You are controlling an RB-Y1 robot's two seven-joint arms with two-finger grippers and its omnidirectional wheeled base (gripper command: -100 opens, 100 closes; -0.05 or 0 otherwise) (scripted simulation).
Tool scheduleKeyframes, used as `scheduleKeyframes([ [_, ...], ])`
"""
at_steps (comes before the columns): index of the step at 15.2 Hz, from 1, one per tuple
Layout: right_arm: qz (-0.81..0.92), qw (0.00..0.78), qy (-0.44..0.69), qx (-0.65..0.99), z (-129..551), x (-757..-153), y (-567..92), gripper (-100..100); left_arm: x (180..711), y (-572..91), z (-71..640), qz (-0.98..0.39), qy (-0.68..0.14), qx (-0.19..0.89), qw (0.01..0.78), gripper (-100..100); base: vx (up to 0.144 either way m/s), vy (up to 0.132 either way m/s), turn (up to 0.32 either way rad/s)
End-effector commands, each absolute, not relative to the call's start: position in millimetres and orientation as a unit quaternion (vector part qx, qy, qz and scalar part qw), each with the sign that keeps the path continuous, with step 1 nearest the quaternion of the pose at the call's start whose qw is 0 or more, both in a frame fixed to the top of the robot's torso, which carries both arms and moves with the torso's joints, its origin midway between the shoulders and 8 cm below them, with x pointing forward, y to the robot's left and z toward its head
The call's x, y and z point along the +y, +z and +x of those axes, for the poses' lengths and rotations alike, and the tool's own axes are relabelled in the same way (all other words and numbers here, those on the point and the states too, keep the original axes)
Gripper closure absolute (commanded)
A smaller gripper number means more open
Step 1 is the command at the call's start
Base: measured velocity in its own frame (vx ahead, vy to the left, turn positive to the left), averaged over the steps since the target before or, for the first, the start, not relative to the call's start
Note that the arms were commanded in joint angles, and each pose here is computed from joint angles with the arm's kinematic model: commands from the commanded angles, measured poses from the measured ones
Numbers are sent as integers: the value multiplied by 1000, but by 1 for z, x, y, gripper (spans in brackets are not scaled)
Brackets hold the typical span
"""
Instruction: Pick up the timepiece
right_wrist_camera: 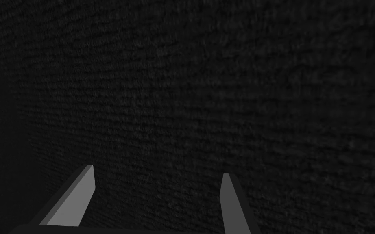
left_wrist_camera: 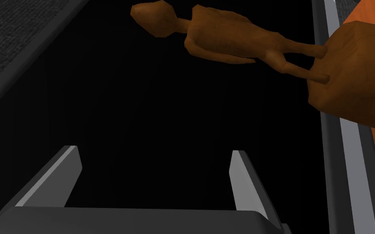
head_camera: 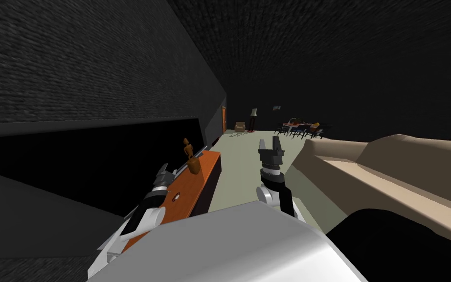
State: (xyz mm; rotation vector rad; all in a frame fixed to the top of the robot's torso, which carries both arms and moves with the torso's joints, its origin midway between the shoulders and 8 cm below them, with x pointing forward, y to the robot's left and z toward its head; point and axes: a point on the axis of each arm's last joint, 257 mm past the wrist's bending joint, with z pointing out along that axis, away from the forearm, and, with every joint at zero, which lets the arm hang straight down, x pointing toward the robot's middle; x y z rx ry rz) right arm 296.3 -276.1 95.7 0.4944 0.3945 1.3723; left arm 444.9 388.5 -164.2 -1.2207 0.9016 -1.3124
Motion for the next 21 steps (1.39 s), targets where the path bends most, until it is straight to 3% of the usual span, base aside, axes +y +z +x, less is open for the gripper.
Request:
scheduleKeyframes([
  [1, 224, 728, 623, 179, 296, -276, 96, 0, 407, -183, 447, -542, -541, 371, 526, -100, 25, 4, -67],
  [21, 224, 728, 623, 179, 296, -276, 96, 0, 520, -304, 437, -717, -478, 255, 439, -100, 17, 2, -35],
])
